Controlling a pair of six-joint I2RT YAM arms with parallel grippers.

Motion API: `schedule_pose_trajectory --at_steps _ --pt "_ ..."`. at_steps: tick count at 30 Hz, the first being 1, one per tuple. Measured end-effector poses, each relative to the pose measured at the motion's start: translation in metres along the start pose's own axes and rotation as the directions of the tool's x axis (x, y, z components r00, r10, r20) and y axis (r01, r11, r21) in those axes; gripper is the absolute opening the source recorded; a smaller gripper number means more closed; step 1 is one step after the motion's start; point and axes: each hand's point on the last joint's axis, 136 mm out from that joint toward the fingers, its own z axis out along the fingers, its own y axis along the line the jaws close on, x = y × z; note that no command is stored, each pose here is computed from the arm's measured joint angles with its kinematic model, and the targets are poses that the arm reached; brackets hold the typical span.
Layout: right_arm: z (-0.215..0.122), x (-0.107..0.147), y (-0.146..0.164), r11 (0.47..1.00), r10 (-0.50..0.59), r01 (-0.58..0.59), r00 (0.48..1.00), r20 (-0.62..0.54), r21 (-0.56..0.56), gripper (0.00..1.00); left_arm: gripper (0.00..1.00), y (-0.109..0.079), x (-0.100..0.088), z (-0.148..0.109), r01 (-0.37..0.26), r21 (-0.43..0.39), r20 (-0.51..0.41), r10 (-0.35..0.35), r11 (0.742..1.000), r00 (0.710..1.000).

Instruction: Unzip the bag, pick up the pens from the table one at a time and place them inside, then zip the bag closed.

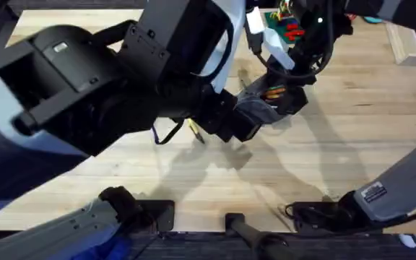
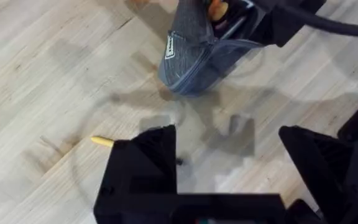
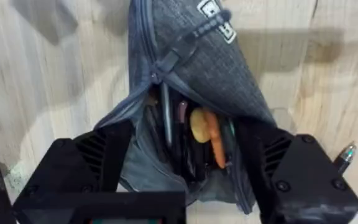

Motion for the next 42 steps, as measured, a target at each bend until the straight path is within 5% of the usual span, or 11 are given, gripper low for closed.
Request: schedule_pose_trajectory --at_steps 27,42 --pt "-0.003 0.0 0.001 0.997 0.083 -0.083 0.997 -0.001 0.003 0.998 0.995 0.0 0.0 0.0 0.0 0.0 0.0 0.0 1.0 1.0" --pt "-0.064 0.001 0.011 0.974 0.201 -0.206 0.978 0.058 0.092 0.997 0.995 0.0 0.0 0.0 0.0 0.0 0.0 0.0 1.0 1.0"
